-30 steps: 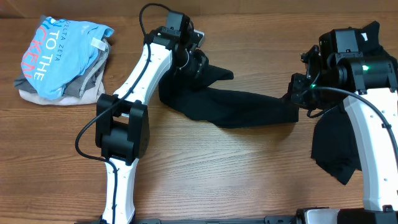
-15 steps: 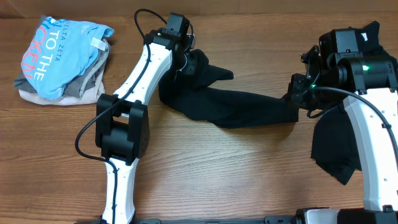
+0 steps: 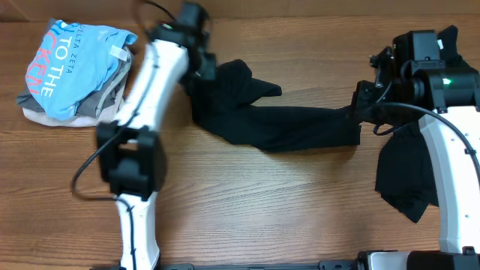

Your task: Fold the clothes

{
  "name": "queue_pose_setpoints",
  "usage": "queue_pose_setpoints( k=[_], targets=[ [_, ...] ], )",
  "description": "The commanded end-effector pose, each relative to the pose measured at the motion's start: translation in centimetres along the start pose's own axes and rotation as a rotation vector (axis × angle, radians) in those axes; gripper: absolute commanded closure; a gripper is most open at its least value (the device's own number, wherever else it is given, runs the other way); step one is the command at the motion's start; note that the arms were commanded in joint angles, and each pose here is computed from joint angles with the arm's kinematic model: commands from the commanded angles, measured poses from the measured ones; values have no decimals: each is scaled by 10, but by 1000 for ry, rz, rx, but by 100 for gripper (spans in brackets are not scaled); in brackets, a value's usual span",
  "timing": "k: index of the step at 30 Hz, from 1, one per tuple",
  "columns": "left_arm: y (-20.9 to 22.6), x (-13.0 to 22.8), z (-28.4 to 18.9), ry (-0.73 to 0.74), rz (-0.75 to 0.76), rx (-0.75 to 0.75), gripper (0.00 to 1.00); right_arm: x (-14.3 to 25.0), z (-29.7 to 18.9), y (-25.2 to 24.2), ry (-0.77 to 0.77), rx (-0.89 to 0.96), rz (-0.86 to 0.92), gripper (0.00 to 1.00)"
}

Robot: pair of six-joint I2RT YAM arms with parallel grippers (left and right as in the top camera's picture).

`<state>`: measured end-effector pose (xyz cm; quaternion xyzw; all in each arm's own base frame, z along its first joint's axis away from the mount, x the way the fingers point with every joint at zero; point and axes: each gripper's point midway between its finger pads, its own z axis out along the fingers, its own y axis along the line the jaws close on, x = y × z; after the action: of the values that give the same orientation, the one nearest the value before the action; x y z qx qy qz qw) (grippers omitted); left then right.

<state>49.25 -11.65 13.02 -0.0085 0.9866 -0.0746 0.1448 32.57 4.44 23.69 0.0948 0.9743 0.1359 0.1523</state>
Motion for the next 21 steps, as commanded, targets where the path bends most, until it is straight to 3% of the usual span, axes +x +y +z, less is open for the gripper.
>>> queue_pose_setpoints(
  k=[1, 12, 16, 21],
  targets=[
    [35, -42, -144, -313, -86, 7, 96, -14, -18, -8, -62, -6, 9, 96],
    [90, -28, -285, -605, -189, -28, 96, -40, -86, -29, -220, 20, 60, 96],
    [104, -24, -304, -648, -217, -55, 96, -41, -103, -64, -248, 61, 166, 96],
    [96, -20, -302, -627, -206, -5, 96, -34, -103, -72, -221, 53, 187, 96]
  ],
)
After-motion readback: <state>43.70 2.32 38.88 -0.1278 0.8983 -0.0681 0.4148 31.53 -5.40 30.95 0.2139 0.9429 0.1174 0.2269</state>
